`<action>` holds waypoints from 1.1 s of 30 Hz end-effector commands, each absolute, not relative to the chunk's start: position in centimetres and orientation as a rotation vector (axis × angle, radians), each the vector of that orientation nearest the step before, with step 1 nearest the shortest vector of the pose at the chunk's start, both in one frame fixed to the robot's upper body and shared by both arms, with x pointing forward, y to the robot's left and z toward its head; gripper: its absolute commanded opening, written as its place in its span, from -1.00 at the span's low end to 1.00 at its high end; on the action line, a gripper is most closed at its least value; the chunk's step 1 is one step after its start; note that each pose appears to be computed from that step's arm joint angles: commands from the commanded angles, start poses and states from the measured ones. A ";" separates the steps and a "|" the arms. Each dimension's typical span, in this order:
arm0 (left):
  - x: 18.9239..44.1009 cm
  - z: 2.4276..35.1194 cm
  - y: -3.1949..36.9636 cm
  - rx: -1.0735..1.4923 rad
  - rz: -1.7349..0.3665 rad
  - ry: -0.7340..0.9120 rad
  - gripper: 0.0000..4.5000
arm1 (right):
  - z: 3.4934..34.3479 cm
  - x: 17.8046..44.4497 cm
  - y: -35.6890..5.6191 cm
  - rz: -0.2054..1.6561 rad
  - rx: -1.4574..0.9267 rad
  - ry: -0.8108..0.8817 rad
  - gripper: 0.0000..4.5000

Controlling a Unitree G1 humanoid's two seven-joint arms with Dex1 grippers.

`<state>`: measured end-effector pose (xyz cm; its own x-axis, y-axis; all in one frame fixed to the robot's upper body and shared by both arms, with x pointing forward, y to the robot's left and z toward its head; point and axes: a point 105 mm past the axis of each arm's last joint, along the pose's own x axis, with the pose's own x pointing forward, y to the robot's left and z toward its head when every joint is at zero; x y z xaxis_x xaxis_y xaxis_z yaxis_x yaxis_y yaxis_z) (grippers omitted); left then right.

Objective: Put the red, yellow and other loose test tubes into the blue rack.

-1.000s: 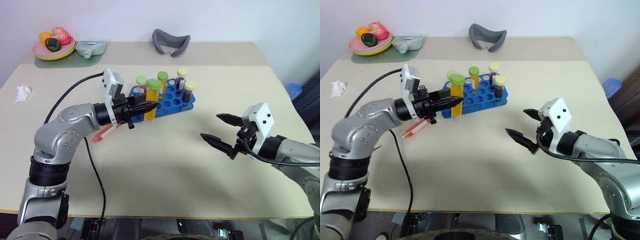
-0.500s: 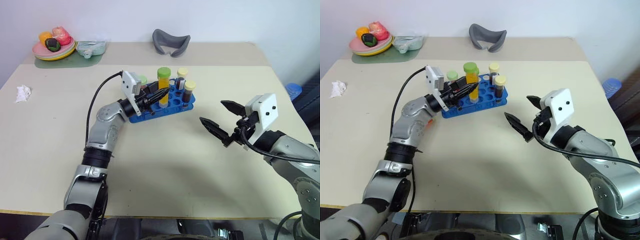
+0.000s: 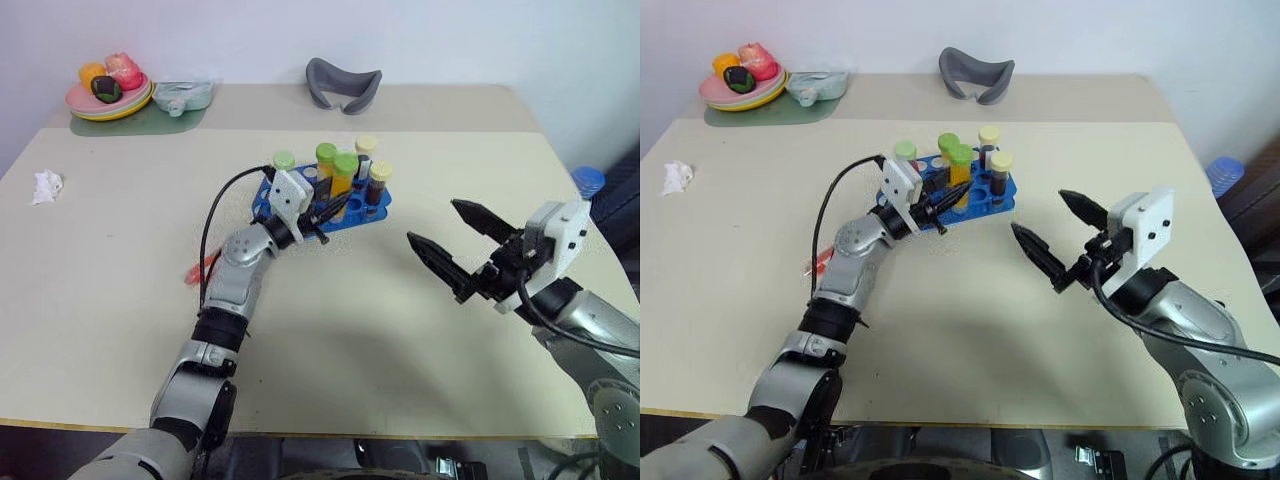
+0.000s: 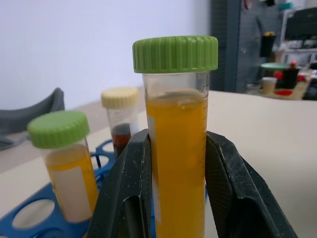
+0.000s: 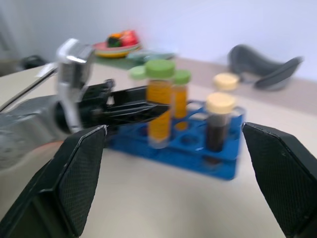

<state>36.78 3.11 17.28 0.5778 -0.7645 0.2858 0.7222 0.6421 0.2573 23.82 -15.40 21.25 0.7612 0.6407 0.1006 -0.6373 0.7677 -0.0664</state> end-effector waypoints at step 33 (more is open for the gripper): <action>38.6 18.4 1.0 0.163 -0.667 -0.464 -0.48 | 22.7 21.7 -16.6 0.679 -0.075 -0.117 1.00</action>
<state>39.22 1.53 17.63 0.7208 -0.6093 0.3305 0.5444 0.7928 0.2741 22.33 -17.08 21.39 0.7860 0.6173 0.0340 -0.6152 0.7863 -0.0567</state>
